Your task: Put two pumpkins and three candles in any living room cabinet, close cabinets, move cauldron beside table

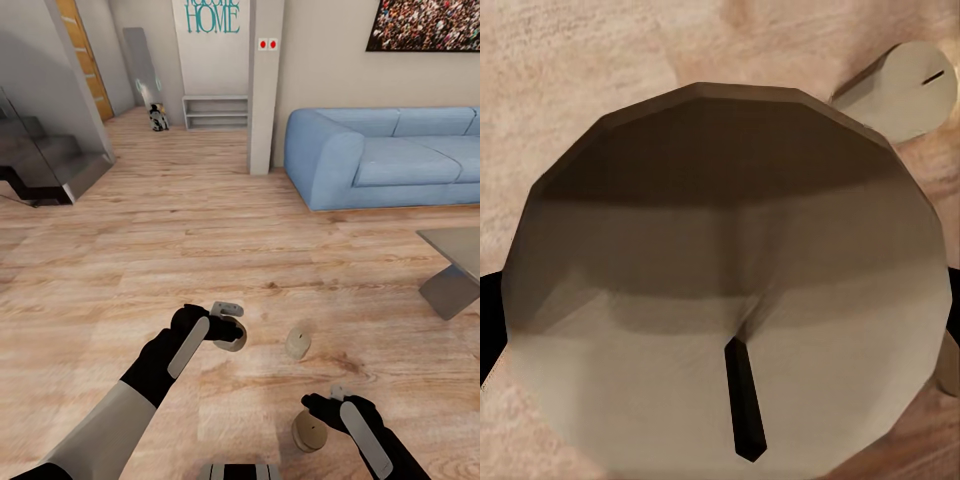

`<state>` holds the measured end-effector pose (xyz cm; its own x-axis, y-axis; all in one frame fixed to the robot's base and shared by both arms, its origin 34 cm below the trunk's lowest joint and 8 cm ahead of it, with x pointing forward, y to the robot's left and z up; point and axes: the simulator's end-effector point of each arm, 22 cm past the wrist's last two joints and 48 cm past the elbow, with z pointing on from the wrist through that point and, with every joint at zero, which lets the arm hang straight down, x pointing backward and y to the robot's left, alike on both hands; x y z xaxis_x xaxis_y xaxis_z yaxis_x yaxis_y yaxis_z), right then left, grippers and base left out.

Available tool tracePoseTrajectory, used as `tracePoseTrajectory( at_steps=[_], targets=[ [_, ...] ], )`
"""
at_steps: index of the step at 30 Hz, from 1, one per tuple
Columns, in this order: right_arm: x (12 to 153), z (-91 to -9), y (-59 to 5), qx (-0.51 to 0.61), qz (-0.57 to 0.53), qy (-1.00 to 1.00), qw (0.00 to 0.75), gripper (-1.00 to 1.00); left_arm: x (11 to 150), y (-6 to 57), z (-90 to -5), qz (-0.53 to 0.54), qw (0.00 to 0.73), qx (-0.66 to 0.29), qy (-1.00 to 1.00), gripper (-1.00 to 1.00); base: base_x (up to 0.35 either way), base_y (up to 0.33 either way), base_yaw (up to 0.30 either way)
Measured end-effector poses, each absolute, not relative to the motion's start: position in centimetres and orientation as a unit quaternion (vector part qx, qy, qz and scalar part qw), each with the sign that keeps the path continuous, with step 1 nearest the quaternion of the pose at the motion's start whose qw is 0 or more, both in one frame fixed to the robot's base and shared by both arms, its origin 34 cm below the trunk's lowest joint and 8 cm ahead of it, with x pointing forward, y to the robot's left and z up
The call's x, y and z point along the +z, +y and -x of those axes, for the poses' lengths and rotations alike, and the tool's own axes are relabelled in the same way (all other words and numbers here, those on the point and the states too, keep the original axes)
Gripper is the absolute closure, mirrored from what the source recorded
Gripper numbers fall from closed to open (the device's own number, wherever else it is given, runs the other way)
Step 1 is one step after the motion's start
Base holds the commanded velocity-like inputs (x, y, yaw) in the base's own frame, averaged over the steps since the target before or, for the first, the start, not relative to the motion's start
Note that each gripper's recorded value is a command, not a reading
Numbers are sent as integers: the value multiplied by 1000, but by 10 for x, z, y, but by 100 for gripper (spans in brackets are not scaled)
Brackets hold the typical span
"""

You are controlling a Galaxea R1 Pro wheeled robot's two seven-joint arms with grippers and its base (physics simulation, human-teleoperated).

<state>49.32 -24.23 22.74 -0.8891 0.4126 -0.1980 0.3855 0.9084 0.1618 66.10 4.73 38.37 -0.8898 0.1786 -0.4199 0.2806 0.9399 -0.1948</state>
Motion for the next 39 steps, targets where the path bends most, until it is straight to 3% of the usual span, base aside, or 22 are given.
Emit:
tracePoseTrajectory(
  at_steps=[20, 30, 39],
  targets=[
    [227, -494, -244, 59, -208, 970, 115, -100, 400, 40, -666, -124, 220, -136, 958, 100, 45, -30, 0],
    [220, -489, -244, 57, -208, 971, 107, -100, 419, -9, -648, -135, 197, -266, 934, 100, 0, 0, 0],
    [205, -479, -243, 53, -208, 973, 89, -100, 408, -16, -633, -142, 165, -341, 915, 100, 0, 0, 0]
  ],
)
